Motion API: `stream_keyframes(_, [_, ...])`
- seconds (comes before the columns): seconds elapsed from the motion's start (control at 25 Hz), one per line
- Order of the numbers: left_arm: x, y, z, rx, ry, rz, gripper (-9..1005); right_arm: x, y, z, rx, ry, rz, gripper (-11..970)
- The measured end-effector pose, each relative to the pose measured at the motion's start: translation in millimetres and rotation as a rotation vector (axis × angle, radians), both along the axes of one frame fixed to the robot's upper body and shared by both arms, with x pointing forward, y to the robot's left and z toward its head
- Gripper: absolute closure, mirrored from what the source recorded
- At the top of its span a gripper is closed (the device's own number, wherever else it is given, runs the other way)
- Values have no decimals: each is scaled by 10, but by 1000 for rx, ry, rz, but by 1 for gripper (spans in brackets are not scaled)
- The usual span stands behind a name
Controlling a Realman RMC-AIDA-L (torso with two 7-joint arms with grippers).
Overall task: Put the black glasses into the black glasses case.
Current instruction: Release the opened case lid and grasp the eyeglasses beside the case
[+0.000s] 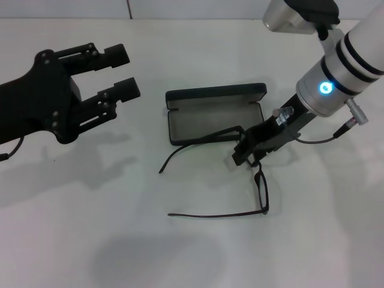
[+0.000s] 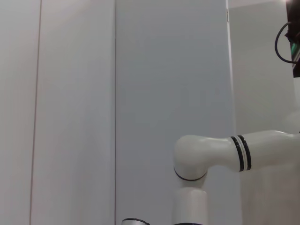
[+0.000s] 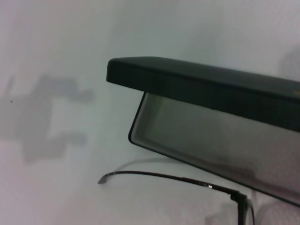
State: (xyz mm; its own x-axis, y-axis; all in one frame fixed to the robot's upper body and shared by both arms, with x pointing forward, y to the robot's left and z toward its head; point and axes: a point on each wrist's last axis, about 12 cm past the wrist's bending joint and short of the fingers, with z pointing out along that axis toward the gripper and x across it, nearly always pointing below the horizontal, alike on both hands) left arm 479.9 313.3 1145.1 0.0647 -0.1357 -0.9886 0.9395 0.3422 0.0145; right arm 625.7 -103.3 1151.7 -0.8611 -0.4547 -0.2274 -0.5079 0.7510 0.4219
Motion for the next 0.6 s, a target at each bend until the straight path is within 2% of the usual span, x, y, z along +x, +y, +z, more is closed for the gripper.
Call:
stream_keyframes(0.36, [36, 7, 13, -10, -18, 18, 513, -47, -11, -52, -49, 36, 26, 506])
stream_keyframes(0.6, [123, -34, 5, -26, -6, 3, 513, -62, -18, -66, -77, 13, 51, 516])
